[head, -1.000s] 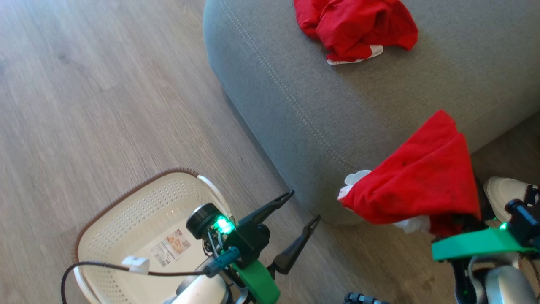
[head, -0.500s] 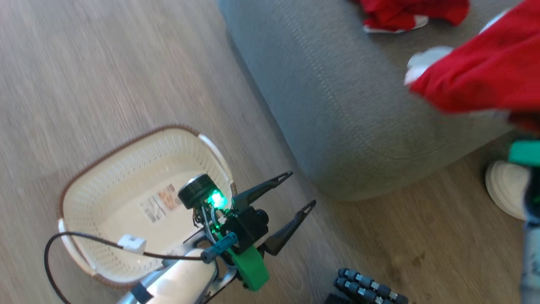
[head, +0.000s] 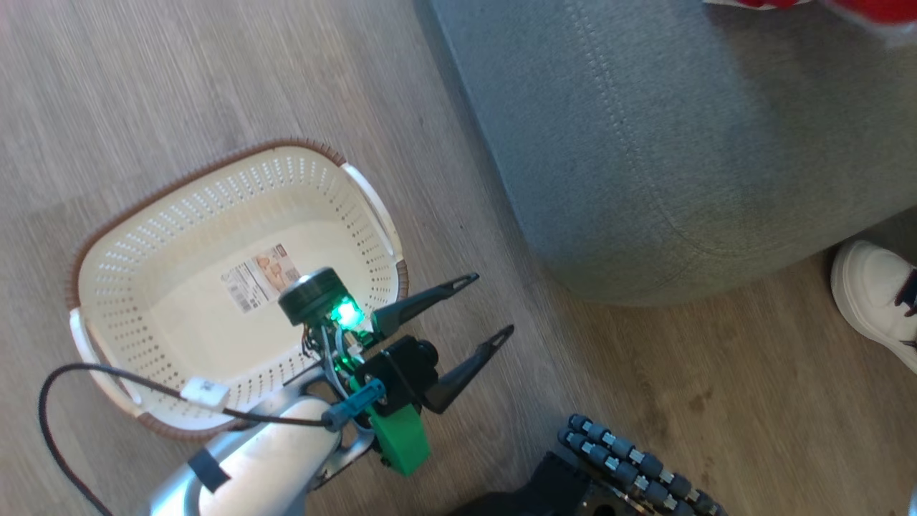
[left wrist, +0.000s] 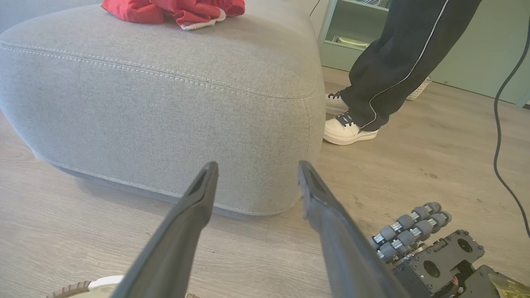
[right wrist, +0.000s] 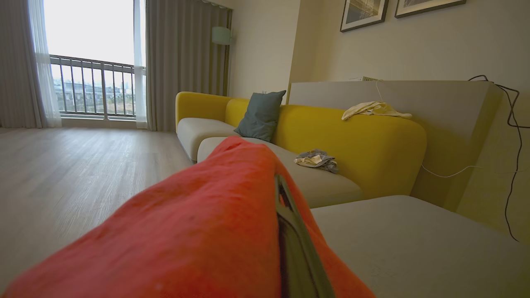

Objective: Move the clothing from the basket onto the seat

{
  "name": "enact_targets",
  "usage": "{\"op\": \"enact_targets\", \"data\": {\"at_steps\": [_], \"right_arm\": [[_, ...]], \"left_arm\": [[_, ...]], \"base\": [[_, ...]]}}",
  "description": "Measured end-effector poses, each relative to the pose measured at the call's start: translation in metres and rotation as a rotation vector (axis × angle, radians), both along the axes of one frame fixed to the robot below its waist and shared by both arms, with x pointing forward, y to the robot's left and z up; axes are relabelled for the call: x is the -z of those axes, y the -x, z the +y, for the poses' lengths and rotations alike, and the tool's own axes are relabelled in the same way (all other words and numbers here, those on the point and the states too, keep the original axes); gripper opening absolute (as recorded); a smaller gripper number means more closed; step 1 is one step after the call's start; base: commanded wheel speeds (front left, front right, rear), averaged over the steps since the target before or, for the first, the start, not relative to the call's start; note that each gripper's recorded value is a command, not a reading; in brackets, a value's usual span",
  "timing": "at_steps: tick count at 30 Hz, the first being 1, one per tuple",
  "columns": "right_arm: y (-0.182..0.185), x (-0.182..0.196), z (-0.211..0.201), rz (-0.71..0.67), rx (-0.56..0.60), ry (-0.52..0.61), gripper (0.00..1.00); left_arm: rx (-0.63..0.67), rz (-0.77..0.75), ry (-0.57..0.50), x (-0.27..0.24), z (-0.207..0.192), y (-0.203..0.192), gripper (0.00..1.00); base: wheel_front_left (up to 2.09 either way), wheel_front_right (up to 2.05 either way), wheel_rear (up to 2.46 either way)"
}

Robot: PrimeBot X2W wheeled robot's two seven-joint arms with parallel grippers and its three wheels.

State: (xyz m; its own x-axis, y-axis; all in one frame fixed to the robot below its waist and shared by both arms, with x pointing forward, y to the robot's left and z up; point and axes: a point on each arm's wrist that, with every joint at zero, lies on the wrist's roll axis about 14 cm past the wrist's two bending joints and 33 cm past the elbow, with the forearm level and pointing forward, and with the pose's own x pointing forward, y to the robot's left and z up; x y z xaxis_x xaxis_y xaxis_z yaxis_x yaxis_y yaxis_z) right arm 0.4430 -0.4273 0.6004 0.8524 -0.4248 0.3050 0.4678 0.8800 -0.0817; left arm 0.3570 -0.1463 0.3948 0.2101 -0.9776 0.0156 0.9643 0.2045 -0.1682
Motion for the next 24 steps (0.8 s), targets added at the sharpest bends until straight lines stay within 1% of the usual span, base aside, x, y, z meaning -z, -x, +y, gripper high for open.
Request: {"op": "enact_targets", "data": {"at_steps": [5, 9, 14, 18, 24], "right_arm": [[-0.029, -0.009, -0.018, 0.001, 0.008, 0.023, 0.0], [-0.053, -0.004, -0.026, 0.033, 0.008, 0.033, 0.0], [-0.07, 0.016, -0.043, 0.106, 0.04, 0.015, 0.0], [-0.083, 0.026, -0.053, 0.137, 0.063, -0.001, 0.0], [-0.098, 0.059, -0.069, 0.224, 0.12, -0.049, 0.0]], "left_arm": [[-0.013, 0.031, 0.012, 0.011, 0.002, -0.007, 1.0], [-0.021, 0.051, 0.008, 0.021, 0.005, -0.01, 1.0], [-0.033, 0.069, 0.0, 0.029, 0.01, -0.011, 1.0], [-0.039, 0.09, -0.009, 0.037, 0.014, -0.01, 1.0], [-0.071, 0.075, -0.011, 0.041, 0.02, -0.023, 1.0]], "base": [[0.0, 0.0, 0.0], [0.0, 0.0, 0.0], [0.0, 0.0, 0.0], [0.0, 0.0, 0.0], [0.0, 0.0, 0.0]]}}
